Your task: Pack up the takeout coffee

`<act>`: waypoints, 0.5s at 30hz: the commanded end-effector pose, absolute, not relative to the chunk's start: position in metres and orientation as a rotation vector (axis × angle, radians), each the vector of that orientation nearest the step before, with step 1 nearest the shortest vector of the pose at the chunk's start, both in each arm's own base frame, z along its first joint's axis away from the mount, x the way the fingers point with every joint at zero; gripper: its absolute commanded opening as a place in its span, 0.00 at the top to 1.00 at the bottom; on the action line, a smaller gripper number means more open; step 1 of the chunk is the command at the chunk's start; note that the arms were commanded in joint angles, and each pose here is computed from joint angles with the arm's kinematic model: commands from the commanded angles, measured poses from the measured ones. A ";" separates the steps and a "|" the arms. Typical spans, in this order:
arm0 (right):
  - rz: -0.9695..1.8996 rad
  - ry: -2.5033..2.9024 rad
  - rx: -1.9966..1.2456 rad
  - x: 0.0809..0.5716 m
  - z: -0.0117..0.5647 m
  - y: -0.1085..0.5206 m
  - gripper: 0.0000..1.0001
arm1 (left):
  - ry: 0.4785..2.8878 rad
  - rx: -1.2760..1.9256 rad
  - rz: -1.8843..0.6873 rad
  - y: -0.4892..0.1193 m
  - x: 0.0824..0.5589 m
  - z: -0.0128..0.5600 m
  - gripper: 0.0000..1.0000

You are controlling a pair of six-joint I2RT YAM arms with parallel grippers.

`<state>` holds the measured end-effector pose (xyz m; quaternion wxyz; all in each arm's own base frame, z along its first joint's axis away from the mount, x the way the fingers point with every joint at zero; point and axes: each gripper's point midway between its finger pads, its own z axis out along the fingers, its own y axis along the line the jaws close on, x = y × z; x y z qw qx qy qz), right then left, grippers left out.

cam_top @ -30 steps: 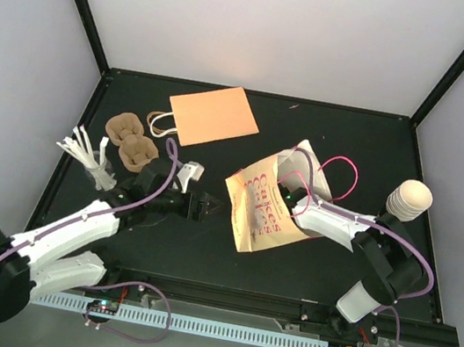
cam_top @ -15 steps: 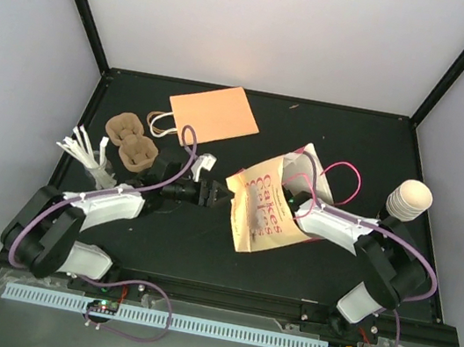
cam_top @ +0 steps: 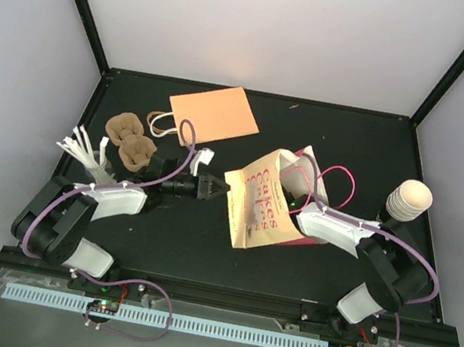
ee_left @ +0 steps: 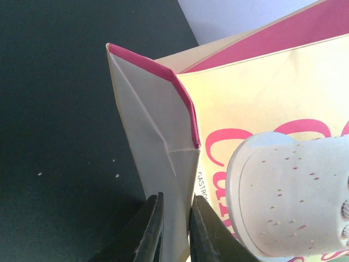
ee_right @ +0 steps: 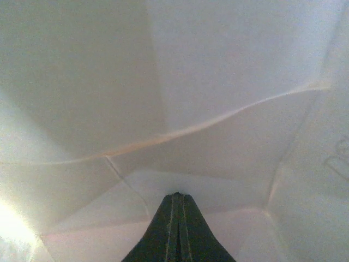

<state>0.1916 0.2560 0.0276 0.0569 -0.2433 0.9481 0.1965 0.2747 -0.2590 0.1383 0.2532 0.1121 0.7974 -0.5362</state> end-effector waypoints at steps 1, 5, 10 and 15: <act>0.705 2.845 -0.730 0.189 0.033 0.267 0.99 | 2.124 0.346 -1.469 -0.260 0.279 0.143 0.88; 0.742 2.819 -0.724 0.189 0.037 0.269 0.99 | 2.151 0.346 -1.443 -0.257 0.278 0.135 0.99; 0.857 2.744 -0.721 0.187 0.049 0.277 0.99 | 2.208 0.321 -1.395 -0.249 0.278 0.117 0.98; 1.059 2.625 -0.716 0.184 0.073 0.291 0.99 | 2.242 0.300 -1.397 -0.243 0.274 0.102 0.99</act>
